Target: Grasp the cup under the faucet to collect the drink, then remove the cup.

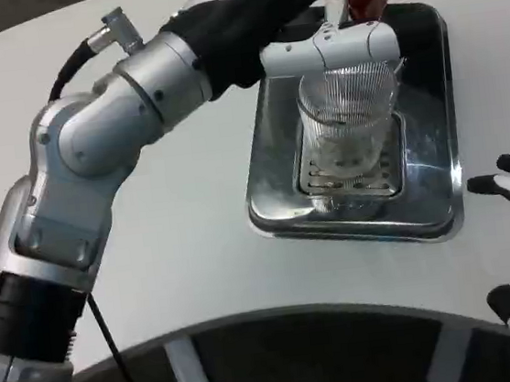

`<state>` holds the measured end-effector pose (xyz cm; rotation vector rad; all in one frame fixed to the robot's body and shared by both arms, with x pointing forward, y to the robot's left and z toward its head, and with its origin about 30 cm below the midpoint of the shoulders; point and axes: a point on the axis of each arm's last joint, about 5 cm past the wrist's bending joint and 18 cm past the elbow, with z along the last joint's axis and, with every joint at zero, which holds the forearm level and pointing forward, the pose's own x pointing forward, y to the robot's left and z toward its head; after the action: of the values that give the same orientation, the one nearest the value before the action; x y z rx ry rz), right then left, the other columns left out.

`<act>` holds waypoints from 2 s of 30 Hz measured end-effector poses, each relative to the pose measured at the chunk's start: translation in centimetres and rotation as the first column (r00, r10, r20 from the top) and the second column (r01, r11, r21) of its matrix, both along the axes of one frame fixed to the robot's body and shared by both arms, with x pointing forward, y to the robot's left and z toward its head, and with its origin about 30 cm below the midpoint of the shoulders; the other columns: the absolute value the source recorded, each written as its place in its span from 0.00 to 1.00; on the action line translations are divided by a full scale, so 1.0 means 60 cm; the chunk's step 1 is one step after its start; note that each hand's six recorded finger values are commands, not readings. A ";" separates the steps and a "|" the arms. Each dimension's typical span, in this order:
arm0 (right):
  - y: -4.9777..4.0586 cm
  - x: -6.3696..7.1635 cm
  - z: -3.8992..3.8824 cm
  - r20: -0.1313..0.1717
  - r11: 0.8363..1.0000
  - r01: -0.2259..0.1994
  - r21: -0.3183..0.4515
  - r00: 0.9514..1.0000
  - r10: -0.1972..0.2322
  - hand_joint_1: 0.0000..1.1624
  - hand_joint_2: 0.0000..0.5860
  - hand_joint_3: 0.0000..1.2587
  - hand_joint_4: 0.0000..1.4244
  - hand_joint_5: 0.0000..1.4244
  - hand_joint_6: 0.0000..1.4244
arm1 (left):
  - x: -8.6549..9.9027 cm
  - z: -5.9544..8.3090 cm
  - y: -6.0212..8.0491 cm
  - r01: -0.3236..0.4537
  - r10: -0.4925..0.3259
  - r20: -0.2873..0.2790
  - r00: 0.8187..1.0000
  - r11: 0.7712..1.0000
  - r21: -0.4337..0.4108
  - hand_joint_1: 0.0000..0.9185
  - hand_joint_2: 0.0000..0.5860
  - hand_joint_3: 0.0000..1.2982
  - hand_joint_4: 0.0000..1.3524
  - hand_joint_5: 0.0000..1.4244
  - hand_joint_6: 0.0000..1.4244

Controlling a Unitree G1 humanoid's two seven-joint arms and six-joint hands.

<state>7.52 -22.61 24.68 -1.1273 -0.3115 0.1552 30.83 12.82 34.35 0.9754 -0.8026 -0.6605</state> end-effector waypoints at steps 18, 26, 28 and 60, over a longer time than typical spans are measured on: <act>0.027 0.042 -0.021 -0.016 0.960 -0.038 0.276 0.999 0.044 0.46 0.52 0.00 0.00 0.00 0.04 | 0.000 0.003 0.003 -0.013 0.010 0.046 0.999 0.998 0.057 0.00 0.02 0.02 0.00 0.00 0.05; 0.047 0.067 -0.044 0.034 0.924 -0.023 0.382 0.999 0.011 0.52 0.48 0.00 0.00 0.00 0.07 | -0.001 0.003 0.003 -0.012 0.009 0.053 0.999 0.998 0.063 0.00 0.02 0.02 0.00 0.00 0.05; 0.052 0.075 -0.048 0.052 0.919 -0.025 0.394 0.999 0.005 0.52 0.49 0.00 0.00 0.00 0.07 | -0.001 0.003 0.004 -0.013 0.009 0.054 0.998 0.998 0.065 0.00 0.02 0.02 0.00 0.00 0.05; 0.115 0.178 -0.093 0.085 0.855 0.030 0.517 0.993 -0.086 0.57 0.47 0.00 0.00 0.00 0.06 | -0.004 0.004 0.006 -0.005 -0.005 0.081 0.997 0.994 0.113 0.00 0.02 0.01 0.00 0.00 0.05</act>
<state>18.23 -15.74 19.12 -0.6075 -0.3854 -0.0451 30.57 13.16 34.56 1.1109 -0.8435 -0.6755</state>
